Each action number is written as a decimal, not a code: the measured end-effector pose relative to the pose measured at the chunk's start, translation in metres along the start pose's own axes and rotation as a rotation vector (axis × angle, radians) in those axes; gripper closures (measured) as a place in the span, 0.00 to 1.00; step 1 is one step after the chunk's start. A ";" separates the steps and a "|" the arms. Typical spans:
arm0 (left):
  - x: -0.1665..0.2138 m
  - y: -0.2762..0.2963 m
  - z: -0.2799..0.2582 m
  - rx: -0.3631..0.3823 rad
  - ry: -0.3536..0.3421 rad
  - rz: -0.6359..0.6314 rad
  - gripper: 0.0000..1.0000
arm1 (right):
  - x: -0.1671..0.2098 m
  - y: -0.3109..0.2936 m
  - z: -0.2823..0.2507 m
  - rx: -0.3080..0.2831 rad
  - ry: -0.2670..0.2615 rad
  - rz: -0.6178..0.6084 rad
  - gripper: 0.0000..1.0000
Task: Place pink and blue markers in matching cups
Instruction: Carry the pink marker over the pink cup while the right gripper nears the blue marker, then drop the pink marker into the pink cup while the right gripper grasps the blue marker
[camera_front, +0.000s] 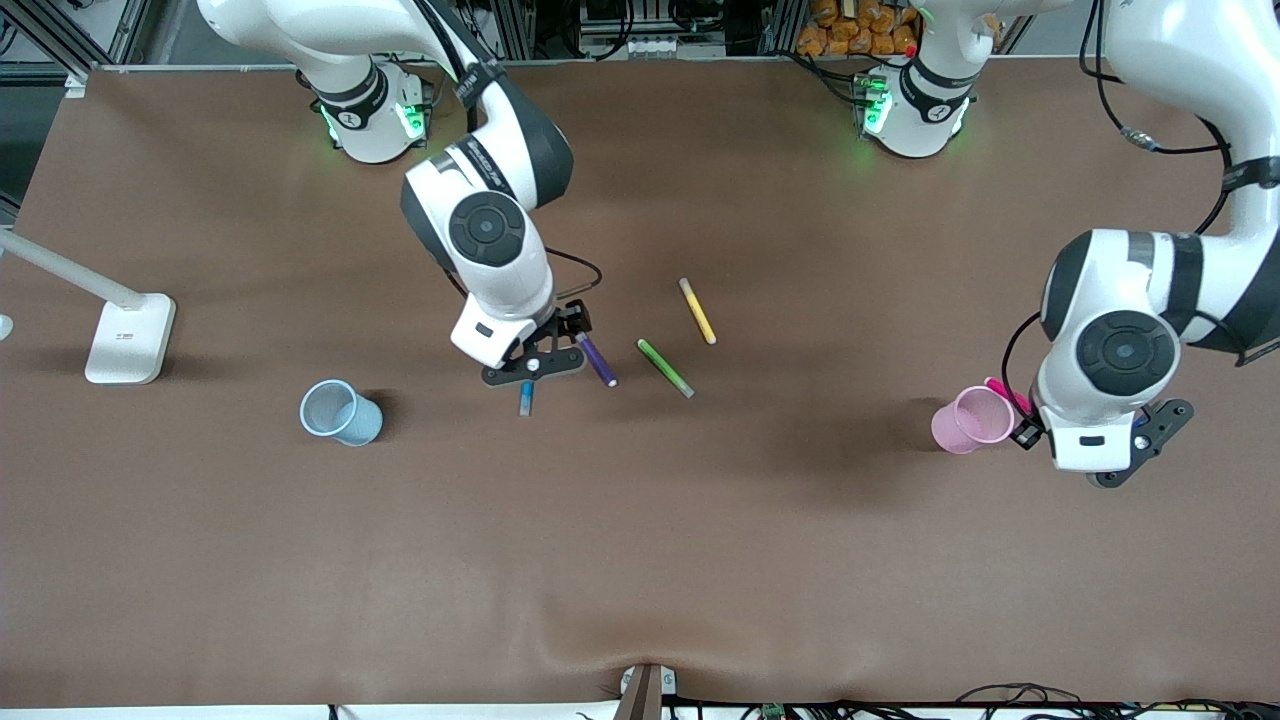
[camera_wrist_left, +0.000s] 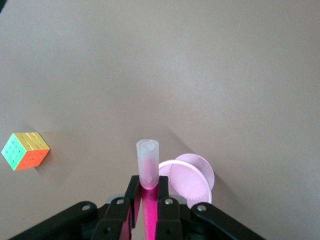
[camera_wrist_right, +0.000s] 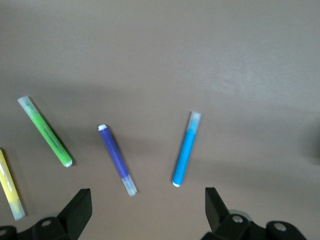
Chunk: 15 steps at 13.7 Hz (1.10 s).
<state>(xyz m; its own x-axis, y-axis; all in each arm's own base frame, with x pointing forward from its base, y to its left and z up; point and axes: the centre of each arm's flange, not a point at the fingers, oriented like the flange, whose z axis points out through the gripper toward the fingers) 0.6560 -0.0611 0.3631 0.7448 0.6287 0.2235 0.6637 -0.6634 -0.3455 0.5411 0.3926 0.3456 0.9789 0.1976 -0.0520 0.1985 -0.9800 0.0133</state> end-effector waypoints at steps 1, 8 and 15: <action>0.000 0.003 0.006 0.016 0.024 -0.001 0.82 | 0.001 -0.005 0.012 0.004 0.009 0.013 0.00; -0.029 0.046 0.027 0.066 0.154 -0.060 0.82 | 0.006 0.002 0.077 -0.011 0.006 0.055 0.00; -0.038 0.057 0.042 0.086 0.178 -0.107 0.82 | -0.008 0.047 0.143 0.004 0.042 0.108 0.00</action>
<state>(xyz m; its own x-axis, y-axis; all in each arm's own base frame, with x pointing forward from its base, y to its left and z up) 0.6626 -0.1053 0.2966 0.6760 0.6073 0.4174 0.7369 -0.5552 -0.3858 0.5358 0.3418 0.2038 0.9957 0.0919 -0.0084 0.0920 -0.9957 0.0121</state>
